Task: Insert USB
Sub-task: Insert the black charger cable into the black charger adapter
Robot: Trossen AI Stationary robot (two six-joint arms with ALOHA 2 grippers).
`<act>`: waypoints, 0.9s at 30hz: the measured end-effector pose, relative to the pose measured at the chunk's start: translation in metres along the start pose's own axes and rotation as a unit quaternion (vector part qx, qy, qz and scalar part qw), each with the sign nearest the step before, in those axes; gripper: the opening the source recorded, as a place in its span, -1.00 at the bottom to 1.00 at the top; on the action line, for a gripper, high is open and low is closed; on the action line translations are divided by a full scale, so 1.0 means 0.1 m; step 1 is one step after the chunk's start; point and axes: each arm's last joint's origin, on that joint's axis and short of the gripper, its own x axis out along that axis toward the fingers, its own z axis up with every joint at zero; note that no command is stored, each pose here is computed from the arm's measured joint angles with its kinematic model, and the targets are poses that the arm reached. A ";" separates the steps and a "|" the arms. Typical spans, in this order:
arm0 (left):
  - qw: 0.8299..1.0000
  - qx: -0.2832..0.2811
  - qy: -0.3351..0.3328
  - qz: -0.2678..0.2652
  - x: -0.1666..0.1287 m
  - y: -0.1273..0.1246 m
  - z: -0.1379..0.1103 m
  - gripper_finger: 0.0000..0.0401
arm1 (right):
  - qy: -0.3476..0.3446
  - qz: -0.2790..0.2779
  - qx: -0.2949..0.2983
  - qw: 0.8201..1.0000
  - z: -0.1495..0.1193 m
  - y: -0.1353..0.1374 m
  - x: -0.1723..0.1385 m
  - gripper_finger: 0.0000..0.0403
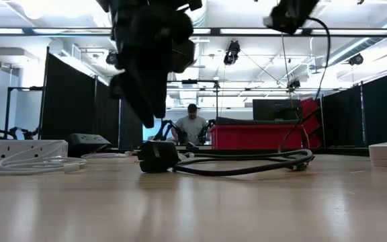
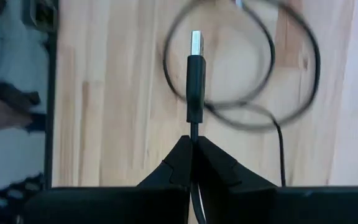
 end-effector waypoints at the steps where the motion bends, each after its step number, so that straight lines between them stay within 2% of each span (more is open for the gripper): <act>1: 1.000 -0.027 0.003 -0.004 0.00 -0.01 0.00 -0.19 | 0.006 -0.002 0.003 1.000 -0.02 -0.03 -0.01 -1.00; 4: 0.995 -0.099 0.004 -0.010 0.00 -0.03 -0.01 -0.19 | 0.018 -0.005 0.003 1.000 -0.05 -0.08 -0.01 -1.00; 6: 0.992 -0.122 0.000 -0.016 0.01 -0.03 -0.01 -0.16 | 0.022 -0.005 -0.004 1.000 -0.07 -0.10 -0.01 -1.00; 15: 0.990 -0.133 0.036 -0.011 0.21 0.26 0.03 0.15 | 0.058 0.003 -0.008 0.998 -0.17 -0.08 0.16 -1.00; 22: 0.991 -0.122 0.011 -0.055 0.29 0.26 0.07 0.46 | 0.073 0.005 0.003 0.997 -0.23 -0.08 0.30 -1.00; 27: 0.992 -0.109 0.010 -0.057 0.30 0.24 0.05 0.54 | 0.070 0.005 0.006 0.997 -0.24 -0.08 0.31 -1.00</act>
